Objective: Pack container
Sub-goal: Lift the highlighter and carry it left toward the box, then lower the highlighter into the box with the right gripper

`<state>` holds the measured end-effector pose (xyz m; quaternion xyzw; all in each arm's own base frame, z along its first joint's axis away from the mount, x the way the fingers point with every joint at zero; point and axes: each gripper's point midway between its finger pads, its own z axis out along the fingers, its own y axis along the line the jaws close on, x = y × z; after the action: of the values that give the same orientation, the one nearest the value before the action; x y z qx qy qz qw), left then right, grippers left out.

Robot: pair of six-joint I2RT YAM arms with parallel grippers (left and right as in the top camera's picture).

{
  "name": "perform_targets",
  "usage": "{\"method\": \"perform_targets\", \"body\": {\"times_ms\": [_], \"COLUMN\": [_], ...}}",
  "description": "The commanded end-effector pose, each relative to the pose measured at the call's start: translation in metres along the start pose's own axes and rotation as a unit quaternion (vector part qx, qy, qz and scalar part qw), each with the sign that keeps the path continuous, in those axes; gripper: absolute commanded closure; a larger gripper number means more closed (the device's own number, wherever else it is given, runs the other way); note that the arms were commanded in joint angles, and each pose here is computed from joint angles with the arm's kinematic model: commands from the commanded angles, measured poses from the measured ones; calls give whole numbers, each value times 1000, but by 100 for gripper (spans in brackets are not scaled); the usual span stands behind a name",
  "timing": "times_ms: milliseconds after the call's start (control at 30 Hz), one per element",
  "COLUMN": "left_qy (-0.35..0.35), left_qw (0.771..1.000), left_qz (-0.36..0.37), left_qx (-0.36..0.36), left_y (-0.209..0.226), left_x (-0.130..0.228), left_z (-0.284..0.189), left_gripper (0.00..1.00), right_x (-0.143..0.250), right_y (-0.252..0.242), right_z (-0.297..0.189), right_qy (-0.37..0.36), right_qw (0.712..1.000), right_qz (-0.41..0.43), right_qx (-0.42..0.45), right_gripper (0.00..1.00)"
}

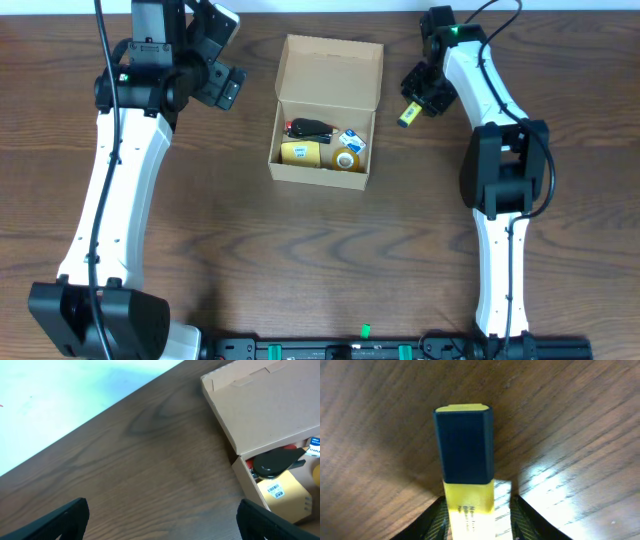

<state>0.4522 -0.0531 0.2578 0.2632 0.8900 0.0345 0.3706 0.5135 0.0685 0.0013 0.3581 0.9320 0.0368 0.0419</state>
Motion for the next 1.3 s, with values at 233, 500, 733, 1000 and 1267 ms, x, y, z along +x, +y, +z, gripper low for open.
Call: {"method": "perform_targets", "body": {"times_ms": [233,500,733,1000,1267], "left_qy": [2,2,-16,-35,-30], "left_qw": [1000,1000,1000,991,978], "left_qz": [-16,-17,-18,-118,-188], "left_qx": [2,-2,-17,-57,-85], "left_y": [2,3,12,57,91], "left_x": [1,0,-8,0,21], "left_z": [4,4,3,-2,-9], "left_gripper": [5,5,5,5,5], "right_x": [6,2,13,45,133], "right_y": [-11,-5,18,39,81], "right_z": [14,-32,-118,-191,-231], "right_qy": [8,-1,-32,-87,-91], "right_qw": [998,995,957,907,755], "right_qz": [-42,-100,-287,-407,-634], "right_qx": [35,23,-25,-62,-138], "right_gripper": [95,99,99,99,99]}}
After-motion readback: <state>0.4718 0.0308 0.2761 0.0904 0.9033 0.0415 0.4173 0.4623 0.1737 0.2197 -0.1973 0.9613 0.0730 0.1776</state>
